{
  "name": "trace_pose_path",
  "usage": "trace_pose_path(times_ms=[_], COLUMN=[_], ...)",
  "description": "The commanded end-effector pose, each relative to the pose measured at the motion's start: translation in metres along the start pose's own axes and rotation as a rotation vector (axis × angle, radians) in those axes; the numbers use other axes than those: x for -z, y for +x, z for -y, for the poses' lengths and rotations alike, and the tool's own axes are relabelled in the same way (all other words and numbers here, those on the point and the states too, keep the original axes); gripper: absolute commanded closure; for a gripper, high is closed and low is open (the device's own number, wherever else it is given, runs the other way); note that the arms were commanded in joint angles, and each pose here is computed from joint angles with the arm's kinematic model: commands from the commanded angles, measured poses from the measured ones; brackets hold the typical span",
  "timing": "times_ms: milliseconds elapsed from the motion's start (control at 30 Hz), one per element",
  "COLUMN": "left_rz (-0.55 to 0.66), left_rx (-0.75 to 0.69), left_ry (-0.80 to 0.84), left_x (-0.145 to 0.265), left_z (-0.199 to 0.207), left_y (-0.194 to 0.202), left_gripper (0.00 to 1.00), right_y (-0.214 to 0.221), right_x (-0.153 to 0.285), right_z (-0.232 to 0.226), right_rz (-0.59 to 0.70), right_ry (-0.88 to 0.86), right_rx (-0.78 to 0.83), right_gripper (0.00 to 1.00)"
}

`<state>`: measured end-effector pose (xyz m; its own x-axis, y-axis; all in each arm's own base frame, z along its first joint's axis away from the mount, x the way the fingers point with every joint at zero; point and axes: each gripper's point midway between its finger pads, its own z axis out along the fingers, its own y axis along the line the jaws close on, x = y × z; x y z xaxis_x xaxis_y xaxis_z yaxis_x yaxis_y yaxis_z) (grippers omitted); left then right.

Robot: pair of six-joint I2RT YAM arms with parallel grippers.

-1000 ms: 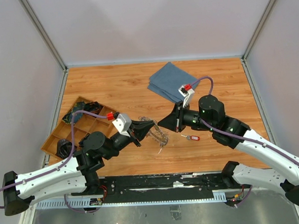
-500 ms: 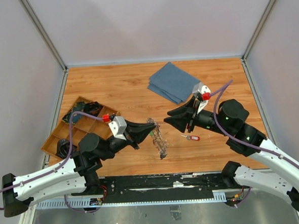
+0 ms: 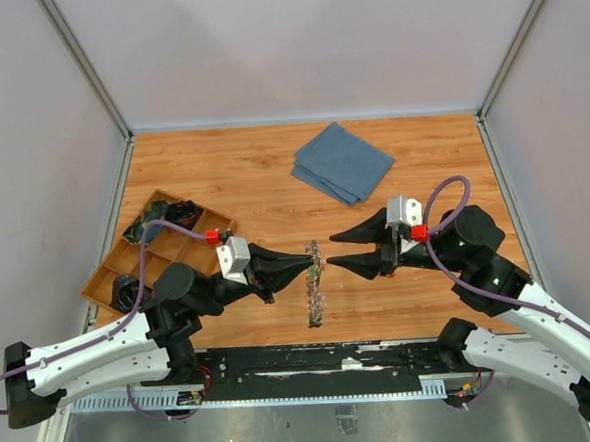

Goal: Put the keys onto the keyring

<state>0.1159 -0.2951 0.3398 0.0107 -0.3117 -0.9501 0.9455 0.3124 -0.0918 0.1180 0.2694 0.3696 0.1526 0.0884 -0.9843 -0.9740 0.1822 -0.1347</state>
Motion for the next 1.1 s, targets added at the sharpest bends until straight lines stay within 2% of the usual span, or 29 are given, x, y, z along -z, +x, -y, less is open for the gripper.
trace_pose_path(times_ms=[0,333,700,1067], left_rz=[0.1,0.104,0.104,0.11], left_rx=[-0.006,-0.016,-0.021,-0.023], left_ry=[0.064,0.123,0.122,0.139], left_x=[-0.005,-0.005,-0.007,-0.007], left_z=[0.012,0.022,0.022,0.025], left_y=[-0.031,-0.035,-0.036,-0.039], left_gripper=[1.0,1.0,1.0,0.99], right_y=[-0.005,0.011,0.018,0.026], right_x=[-0.003,-0.003,0.0,-0.003], right_z=[-0.018,-0.019,-0.033,-0.035], right_rz=[-0.001,-0.055,-0.075,-0.092], right_ry=[-0.117,-0.126,-0.201,-0.226], right_rx=[0.014,-0.002,-0.017,-0.031], right_gripper=[0.59,0.65,0.66,0.72])
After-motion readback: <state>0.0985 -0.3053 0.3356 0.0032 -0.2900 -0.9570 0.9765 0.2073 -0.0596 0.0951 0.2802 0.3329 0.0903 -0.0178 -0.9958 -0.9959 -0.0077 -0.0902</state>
